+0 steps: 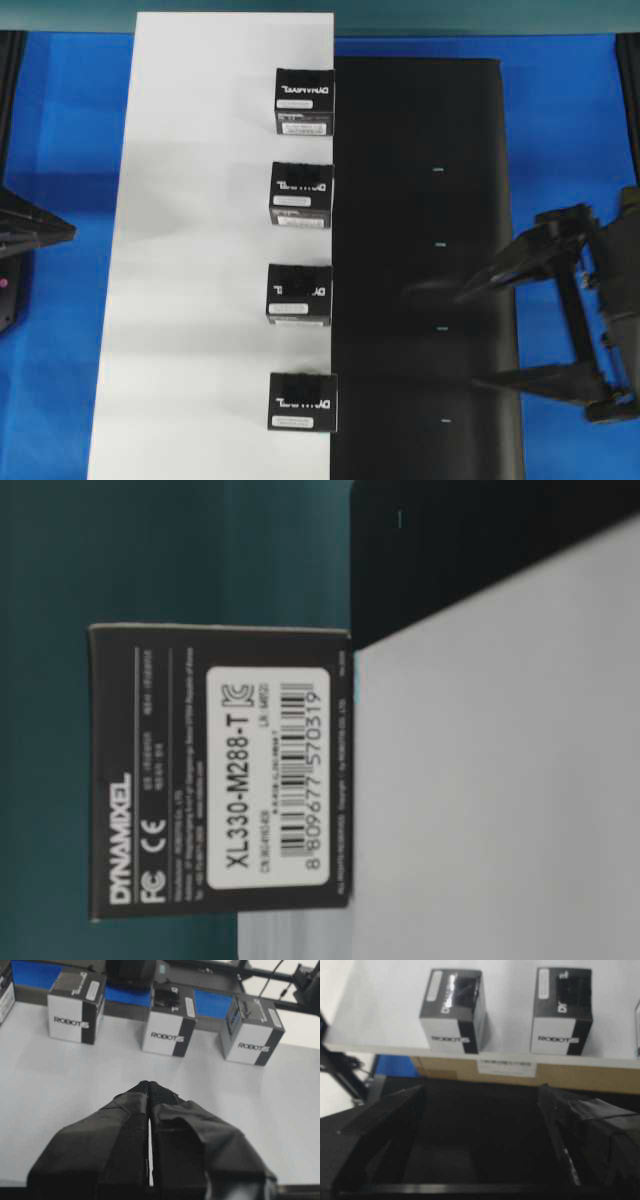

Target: Place the box from the black base onto the white base.

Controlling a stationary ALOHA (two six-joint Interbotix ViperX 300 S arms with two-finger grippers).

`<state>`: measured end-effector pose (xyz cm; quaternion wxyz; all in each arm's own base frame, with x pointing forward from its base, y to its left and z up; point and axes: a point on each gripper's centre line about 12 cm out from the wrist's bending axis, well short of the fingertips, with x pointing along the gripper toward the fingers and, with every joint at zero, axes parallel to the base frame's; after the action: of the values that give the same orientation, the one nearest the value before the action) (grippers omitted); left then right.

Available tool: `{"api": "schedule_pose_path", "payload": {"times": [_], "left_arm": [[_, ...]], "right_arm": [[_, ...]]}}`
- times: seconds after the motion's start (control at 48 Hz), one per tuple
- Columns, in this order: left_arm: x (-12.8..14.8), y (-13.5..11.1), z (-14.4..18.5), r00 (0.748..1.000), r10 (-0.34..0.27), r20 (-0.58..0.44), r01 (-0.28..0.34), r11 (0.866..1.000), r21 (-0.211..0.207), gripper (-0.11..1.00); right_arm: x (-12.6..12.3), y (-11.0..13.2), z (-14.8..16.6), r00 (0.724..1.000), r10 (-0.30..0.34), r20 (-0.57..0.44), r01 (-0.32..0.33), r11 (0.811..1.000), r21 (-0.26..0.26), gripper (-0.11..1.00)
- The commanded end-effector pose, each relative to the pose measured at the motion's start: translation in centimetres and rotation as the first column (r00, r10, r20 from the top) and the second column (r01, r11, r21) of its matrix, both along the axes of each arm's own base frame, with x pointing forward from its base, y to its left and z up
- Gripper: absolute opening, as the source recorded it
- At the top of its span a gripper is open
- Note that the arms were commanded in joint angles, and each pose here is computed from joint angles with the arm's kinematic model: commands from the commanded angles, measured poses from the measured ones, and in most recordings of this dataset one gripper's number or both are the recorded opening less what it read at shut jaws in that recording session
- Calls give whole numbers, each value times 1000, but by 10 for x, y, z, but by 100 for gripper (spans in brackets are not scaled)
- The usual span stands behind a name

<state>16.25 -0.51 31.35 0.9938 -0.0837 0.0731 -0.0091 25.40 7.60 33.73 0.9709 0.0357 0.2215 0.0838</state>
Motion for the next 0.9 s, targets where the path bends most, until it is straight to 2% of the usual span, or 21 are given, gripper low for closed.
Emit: {"api": "schedule_pose_path", "payload": {"times": [0.0,0.208,0.437,0.624,0.874], "left_arm": [[4,0,5,1000,3,8,-3,1000,4,-2],[3,0,6,1000,3,9,-3,1000,4,-2],[2,1,7,1000,2,13,-2,1000,16,-2],[1,1,8,1000,3,14,-4,1000,13,-2],[1,7,9,999,40,22,-40,999,5,-2]], "right_arm": [[-11,-8,3,999,-8,52,7,1000,16,96],[-33,-31,0,994,-74,81,72,997,22,96],[-49,-50,-10,988,-151,44,151,988,3,96],[-62,-56,-9,985,-162,63,163,987,-10,96],[-79,-65,-7,976,-188,111,189,982,1,96]]}}
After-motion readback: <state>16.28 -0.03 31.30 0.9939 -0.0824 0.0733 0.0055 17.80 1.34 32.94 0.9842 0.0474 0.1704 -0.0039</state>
